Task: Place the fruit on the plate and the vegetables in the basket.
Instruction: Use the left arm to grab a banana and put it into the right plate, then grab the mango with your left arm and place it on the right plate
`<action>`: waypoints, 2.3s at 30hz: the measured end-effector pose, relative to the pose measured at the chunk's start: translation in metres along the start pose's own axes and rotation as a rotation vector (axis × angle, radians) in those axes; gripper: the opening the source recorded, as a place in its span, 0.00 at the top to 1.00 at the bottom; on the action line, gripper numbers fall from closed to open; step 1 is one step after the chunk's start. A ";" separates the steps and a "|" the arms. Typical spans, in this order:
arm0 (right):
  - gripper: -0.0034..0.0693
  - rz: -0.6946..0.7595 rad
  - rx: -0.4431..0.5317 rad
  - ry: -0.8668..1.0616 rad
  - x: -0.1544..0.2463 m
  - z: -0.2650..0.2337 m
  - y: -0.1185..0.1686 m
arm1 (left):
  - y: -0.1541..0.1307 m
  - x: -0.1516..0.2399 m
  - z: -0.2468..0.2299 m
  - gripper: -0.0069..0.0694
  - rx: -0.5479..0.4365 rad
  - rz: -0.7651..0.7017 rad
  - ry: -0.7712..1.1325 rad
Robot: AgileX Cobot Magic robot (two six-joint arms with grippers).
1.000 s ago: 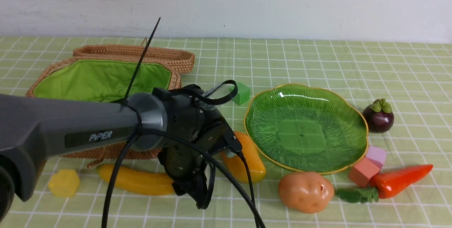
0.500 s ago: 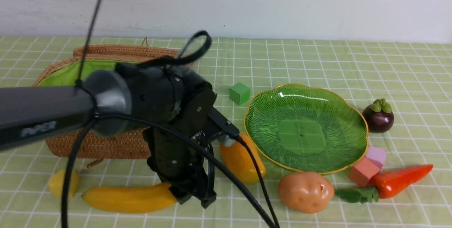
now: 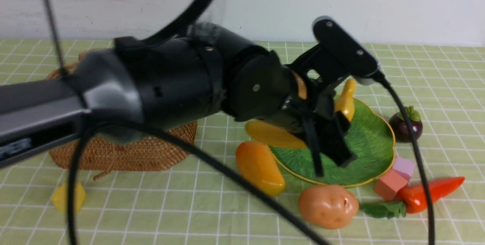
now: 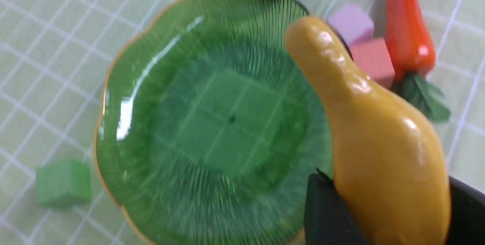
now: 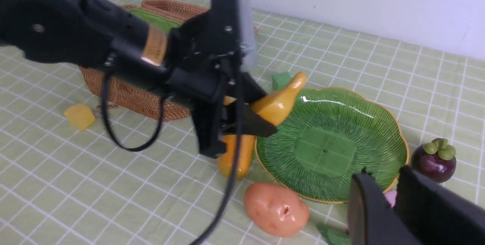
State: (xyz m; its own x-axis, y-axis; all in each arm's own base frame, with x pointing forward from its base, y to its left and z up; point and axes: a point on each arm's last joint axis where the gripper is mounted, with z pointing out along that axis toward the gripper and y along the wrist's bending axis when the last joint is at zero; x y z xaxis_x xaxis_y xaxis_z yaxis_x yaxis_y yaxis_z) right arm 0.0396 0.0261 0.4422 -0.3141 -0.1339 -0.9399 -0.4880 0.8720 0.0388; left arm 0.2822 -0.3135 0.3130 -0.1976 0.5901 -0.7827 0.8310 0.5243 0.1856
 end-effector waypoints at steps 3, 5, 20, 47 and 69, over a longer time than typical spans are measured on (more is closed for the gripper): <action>0.78 0.006 -0.003 0.000 0.000 0.000 0.000 | 0.005 -0.017 0.038 0.50 0.001 0.021 -0.012; 0.78 0.007 -0.005 0.000 0.000 0.000 0.000 | 0.006 -0.018 0.063 0.50 0.010 0.027 0.017; 0.77 0.029 -0.007 0.067 0.006 0.000 0.001 | 0.023 0.004 0.146 0.27 -0.011 0.007 0.048; 0.75 0.025 -0.001 0.098 0.009 0.000 0.000 | 0.022 -0.037 -0.037 0.93 0.010 -0.402 0.409; 0.73 -0.007 0.004 0.142 0.013 -0.001 0.000 | 0.057 0.076 0.050 0.15 -0.152 -0.951 0.604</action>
State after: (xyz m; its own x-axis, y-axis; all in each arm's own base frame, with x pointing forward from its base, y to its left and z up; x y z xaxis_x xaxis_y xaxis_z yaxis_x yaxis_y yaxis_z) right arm 0.0350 0.0236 0.4305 -0.4226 -0.2047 -0.8829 -0.4873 0.8727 0.0309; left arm 0.3408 -0.2699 0.2343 -0.9669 0.0910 -0.2382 0.1468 0.9625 -0.2282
